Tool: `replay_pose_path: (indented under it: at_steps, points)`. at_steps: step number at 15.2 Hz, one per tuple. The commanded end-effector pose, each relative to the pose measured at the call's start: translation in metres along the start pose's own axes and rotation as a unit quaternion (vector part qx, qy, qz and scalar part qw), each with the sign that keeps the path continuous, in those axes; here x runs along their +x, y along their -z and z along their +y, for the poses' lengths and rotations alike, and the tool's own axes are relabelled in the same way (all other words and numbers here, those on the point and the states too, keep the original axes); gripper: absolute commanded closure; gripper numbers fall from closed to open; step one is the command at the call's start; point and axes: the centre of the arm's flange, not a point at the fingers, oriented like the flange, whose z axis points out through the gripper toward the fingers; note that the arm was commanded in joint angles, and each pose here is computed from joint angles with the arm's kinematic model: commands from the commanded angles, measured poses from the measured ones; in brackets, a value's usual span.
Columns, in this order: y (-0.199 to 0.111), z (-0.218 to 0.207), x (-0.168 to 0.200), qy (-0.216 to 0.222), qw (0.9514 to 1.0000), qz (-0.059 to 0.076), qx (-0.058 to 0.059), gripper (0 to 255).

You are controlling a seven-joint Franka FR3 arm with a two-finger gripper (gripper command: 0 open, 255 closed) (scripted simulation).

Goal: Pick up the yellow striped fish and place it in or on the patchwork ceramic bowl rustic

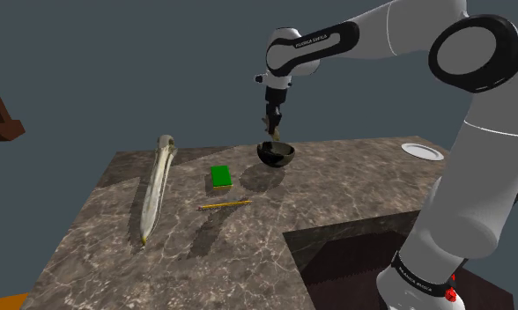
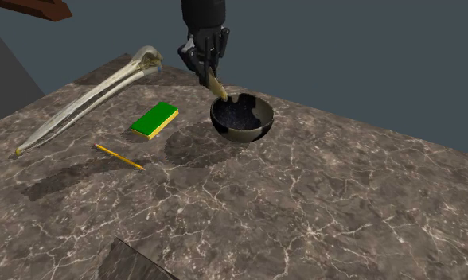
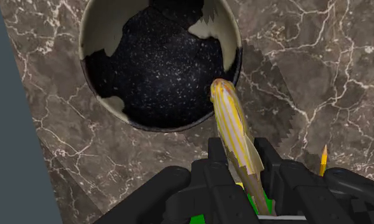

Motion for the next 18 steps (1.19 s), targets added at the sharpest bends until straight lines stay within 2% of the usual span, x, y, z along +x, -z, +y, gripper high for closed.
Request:
replay_pose_path:
  at_steps: [1,6,18]
  points:
    - [-0.001,0.018,-0.018,0.001,1.0000,0.000,0.000,255]
    - [0.003,0.068,-0.061,0.001,1.0000,0.000,0.000,255]
    - [-0.060,0.068,-0.064,0.001,1.0000,0.000,0.000,255]
